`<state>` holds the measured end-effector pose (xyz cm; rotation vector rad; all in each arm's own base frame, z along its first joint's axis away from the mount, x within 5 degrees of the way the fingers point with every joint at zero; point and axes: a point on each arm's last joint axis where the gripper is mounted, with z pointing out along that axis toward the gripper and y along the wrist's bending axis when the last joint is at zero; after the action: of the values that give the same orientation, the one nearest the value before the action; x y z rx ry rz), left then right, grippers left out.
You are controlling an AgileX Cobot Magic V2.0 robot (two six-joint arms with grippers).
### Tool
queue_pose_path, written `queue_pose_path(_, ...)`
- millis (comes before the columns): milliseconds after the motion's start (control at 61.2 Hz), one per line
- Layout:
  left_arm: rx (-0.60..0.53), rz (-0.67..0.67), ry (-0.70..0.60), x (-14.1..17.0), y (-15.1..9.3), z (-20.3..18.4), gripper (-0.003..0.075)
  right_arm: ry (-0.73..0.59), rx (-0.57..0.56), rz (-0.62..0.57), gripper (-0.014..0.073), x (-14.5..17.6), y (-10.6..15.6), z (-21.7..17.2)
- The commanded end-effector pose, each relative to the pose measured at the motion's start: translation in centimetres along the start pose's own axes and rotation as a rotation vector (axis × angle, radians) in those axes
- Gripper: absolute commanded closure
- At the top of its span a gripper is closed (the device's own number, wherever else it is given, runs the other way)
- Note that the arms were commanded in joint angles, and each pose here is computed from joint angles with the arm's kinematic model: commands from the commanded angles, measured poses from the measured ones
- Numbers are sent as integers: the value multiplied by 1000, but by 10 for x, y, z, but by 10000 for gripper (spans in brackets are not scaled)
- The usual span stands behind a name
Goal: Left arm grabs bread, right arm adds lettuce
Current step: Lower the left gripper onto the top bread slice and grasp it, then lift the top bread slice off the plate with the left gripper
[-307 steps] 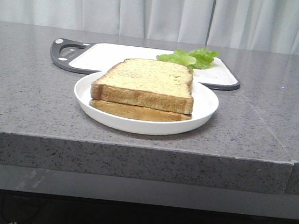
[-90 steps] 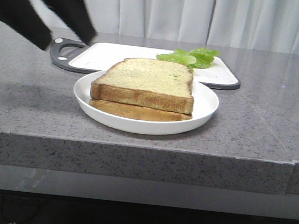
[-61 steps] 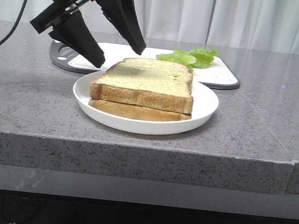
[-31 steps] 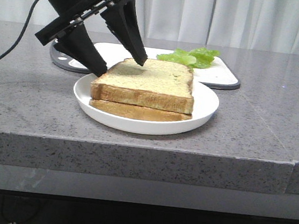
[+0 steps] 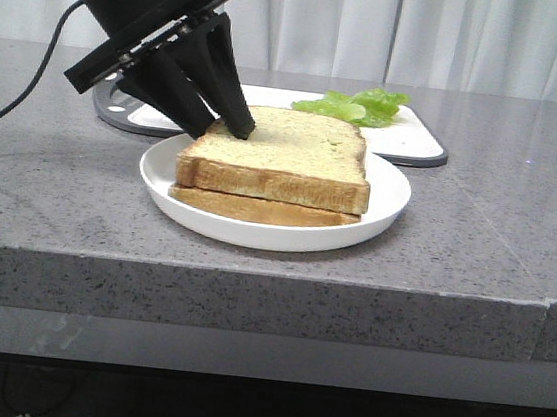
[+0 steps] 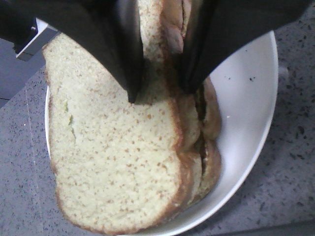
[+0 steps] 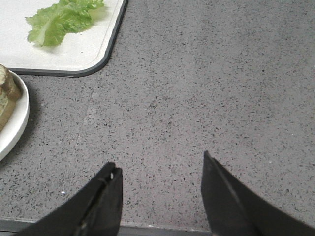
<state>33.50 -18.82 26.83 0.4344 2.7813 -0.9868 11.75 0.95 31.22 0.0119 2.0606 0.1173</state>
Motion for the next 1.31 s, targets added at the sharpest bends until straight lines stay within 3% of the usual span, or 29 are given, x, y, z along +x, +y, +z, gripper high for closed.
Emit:
queue_pose_path(0, 63, 35, -66, -2, -24, -21, 628, -97, -6, 1, 200, -15, 1, -4)
queue_pose_path(229, 63, 61, -80, -1, -26, -25, 741, -97, -6, 1, 200, -15, 1, -4)
queue_pose_path(653, 63, 100, -181, 5, -39, -63, 741, -98, -6, 1, 200, -16, 1, -4)
queue_pose_path(1078, 8, 97, -481, -31, -23, -133, 741, -96, -6, 1, 200, -15, 1, -4)
queue_pose_path(1290, 26, 104, -449, -40, -22, -135, 741, -90, -6, 1, 200, -15, 1, -4)
